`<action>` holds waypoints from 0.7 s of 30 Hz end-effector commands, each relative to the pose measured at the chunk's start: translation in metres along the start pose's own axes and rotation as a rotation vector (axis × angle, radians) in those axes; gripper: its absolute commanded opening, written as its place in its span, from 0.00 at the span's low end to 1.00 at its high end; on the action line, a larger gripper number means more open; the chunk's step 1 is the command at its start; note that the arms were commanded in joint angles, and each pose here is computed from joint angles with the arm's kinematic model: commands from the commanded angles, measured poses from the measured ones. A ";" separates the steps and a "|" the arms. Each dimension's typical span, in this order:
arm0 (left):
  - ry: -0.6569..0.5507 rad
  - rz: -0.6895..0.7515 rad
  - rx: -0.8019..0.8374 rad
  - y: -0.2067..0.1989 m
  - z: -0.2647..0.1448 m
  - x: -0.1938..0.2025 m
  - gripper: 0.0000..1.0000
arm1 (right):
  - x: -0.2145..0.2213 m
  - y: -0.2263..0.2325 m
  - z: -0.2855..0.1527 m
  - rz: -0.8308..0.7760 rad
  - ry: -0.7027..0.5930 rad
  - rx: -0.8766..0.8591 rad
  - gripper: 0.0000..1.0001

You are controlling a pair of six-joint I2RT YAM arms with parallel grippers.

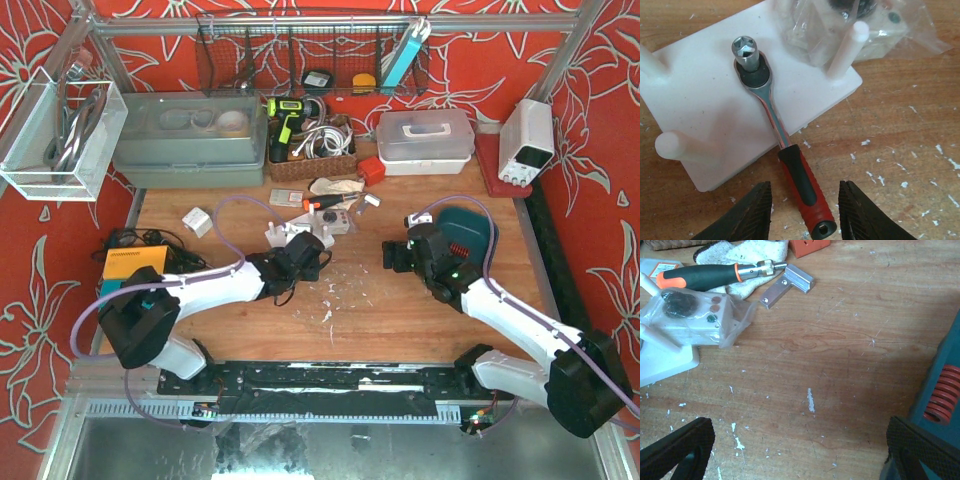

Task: Install the large spring

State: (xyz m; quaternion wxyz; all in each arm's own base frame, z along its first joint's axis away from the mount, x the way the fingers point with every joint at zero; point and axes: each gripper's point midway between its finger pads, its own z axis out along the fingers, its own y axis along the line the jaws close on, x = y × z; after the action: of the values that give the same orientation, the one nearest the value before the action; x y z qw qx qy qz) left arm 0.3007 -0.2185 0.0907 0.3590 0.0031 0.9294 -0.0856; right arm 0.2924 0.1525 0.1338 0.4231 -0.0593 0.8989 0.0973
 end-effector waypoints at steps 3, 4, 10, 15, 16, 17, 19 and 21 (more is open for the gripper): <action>0.013 0.002 -0.052 0.005 0.011 0.006 0.42 | 0.000 -0.005 0.000 -0.001 -0.021 0.033 0.94; 0.019 0.005 -0.053 0.004 0.014 0.008 0.43 | 0.001 -0.006 0.001 -0.001 -0.018 0.034 0.94; 0.040 0.026 -0.034 -0.003 0.025 0.014 0.44 | 0.001 -0.004 0.000 -0.002 -0.018 0.028 0.94; 0.065 0.038 -0.035 -0.007 0.035 0.020 0.43 | 0.001 -0.004 0.000 -0.002 -0.019 0.024 0.94; 0.070 0.039 -0.038 -0.006 0.037 0.022 0.43 | 0.002 -0.003 0.001 -0.003 -0.017 0.022 0.94; 0.075 0.040 -0.041 -0.006 0.039 0.023 0.43 | 0.001 -0.003 0.001 -0.003 -0.017 0.023 0.94; 0.081 0.044 -0.048 -0.006 0.042 0.024 0.43 | 0.002 -0.004 0.002 -0.006 -0.012 0.027 0.94; 0.084 0.049 -0.059 -0.005 0.044 0.025 0.43 | 0.002 -0.004 0.001 -0.006 -0.014 0.027 0.94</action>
State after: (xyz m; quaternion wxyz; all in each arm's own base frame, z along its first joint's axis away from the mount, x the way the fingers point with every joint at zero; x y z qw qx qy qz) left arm 0.3051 -0.2273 0.0416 0.3157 0.0181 0.9472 -0.0530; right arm 0.2915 0.1531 0.1318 0.4232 -0.0608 0.8987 0.0974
